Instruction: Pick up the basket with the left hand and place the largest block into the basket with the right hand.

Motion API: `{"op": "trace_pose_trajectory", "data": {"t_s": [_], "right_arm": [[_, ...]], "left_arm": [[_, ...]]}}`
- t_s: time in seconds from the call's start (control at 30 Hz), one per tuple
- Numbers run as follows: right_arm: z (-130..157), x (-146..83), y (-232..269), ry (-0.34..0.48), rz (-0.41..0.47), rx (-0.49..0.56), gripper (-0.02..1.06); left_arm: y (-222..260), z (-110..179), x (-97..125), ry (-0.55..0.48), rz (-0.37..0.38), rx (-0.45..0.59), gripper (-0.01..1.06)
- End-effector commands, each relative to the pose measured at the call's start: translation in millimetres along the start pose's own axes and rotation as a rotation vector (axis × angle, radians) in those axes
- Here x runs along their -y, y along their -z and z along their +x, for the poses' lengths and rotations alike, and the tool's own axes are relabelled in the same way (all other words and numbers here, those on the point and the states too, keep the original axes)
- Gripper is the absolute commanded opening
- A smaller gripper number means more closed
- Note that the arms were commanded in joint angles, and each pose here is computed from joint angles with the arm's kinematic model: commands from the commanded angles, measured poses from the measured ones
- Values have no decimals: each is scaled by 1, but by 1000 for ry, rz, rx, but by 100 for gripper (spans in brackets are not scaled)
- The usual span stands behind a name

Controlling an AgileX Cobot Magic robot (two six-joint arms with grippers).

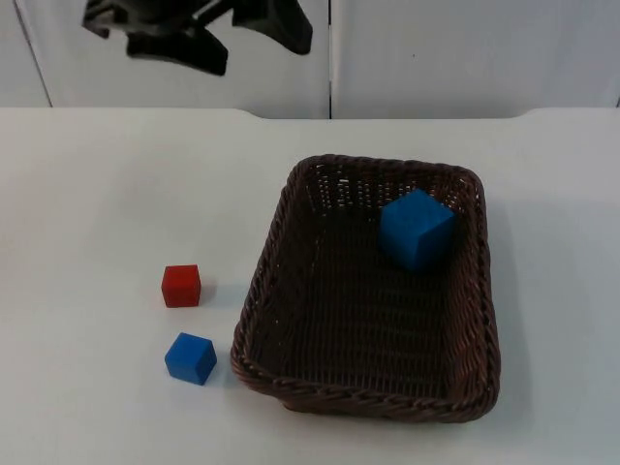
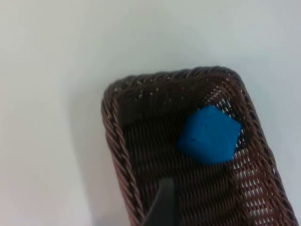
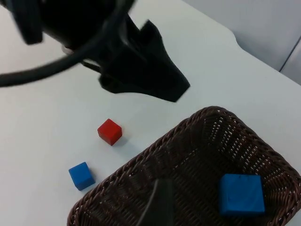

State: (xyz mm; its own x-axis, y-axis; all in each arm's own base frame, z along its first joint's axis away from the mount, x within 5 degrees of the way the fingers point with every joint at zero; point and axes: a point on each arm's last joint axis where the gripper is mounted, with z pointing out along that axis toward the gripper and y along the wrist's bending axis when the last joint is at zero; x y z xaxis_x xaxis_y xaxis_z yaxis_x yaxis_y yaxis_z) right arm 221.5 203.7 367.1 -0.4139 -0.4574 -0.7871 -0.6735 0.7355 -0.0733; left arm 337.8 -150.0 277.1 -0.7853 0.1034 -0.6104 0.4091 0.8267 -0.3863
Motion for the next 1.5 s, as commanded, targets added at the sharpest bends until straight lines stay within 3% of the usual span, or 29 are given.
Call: {"op": "trace_pose_trajectory", "data": {"t_s": [0.0, 0.37, 0.77, 1.03, 1.47], "right_arm": [[-3, 0, 12, 8, 0, 39, 72], [-1, 2, 46, 3, 4, 101, 72], [63, -1, 57, 7, -6, 82, 72], [108, -1, 89, 5, -4, 135, 72], [168, 1, 138, -39, 5, 190, 72]], "left_arm": [[20, -1, 7, -42, -18, 1, 74], [60, 15, 21, -93, -13, 23, 74], [111, 74, 27, -152, -63, 117, 74], [155, 124, 35, -221, -69, 222, 74], [211, 166, 51, -341, -63, 379, 74]]}}
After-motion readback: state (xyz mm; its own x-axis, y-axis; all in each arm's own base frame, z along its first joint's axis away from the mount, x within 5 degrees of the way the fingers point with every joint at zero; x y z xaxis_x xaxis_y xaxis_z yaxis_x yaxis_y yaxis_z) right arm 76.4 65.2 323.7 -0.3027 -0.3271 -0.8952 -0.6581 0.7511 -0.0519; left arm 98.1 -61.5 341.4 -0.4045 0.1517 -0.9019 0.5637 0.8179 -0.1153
